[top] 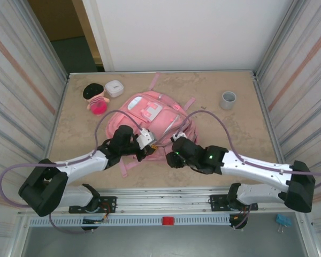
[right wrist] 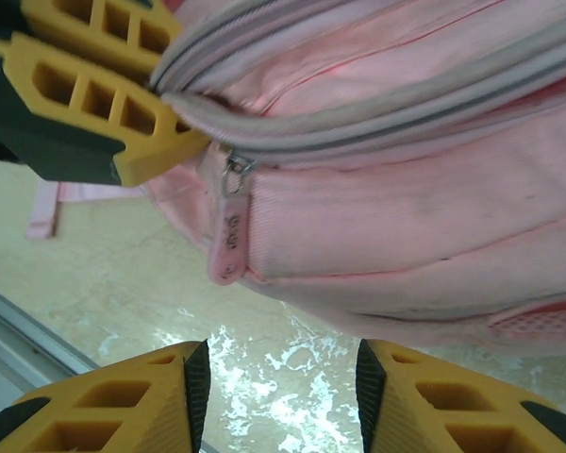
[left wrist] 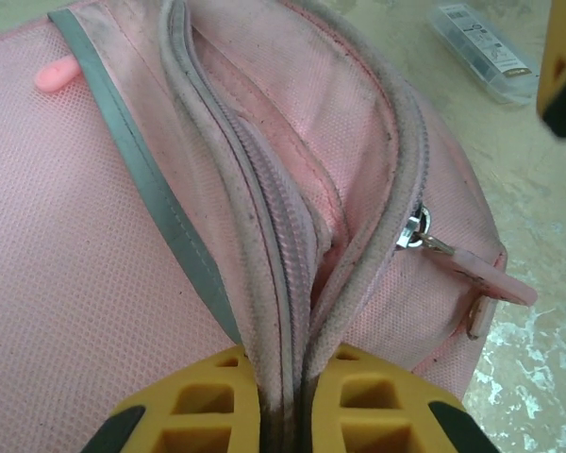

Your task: Pack books, pencil case, and school supplies into a backpack

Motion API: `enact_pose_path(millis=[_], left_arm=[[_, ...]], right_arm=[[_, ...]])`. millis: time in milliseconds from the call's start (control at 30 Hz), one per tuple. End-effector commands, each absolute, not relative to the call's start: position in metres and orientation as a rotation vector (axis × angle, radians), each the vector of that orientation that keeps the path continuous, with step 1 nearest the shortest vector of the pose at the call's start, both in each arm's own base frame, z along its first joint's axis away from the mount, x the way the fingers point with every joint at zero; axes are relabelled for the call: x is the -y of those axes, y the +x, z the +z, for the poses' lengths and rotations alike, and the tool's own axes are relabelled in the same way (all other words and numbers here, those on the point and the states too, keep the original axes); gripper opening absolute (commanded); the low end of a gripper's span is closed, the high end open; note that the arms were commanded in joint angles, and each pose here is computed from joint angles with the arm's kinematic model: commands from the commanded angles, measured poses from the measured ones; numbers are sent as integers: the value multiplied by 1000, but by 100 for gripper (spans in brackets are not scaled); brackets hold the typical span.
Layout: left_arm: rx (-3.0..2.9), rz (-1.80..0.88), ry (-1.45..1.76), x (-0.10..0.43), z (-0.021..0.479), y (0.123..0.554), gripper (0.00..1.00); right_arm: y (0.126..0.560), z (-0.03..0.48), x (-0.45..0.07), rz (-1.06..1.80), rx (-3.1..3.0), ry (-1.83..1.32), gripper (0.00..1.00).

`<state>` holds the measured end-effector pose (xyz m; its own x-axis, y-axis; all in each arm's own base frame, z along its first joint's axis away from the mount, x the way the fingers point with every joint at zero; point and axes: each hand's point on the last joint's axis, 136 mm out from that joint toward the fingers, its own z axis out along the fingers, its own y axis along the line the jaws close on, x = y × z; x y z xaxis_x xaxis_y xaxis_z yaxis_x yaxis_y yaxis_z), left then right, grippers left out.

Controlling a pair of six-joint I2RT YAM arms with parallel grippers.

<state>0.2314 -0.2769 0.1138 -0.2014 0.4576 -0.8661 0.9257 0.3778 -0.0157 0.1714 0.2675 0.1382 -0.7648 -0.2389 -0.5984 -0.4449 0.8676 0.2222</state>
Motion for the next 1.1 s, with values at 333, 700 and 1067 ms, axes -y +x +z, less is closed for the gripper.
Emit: enact_pose_path(millis=[333, 700, 1067], left_arm=[[-1896, -919, 1193, 288, 116, 215, 0], [-1900, -813, 1175, 276, 121, 220, 0], [-1974, -641, 1167, 255, 108, 227, 0]], right_arm=[[200, 146, -303, 345, -2368, -498, 46], [222, 139, -284, 221, -2415, -445, 9], [246, 150, -223, 174, -2489, -419, 0]])
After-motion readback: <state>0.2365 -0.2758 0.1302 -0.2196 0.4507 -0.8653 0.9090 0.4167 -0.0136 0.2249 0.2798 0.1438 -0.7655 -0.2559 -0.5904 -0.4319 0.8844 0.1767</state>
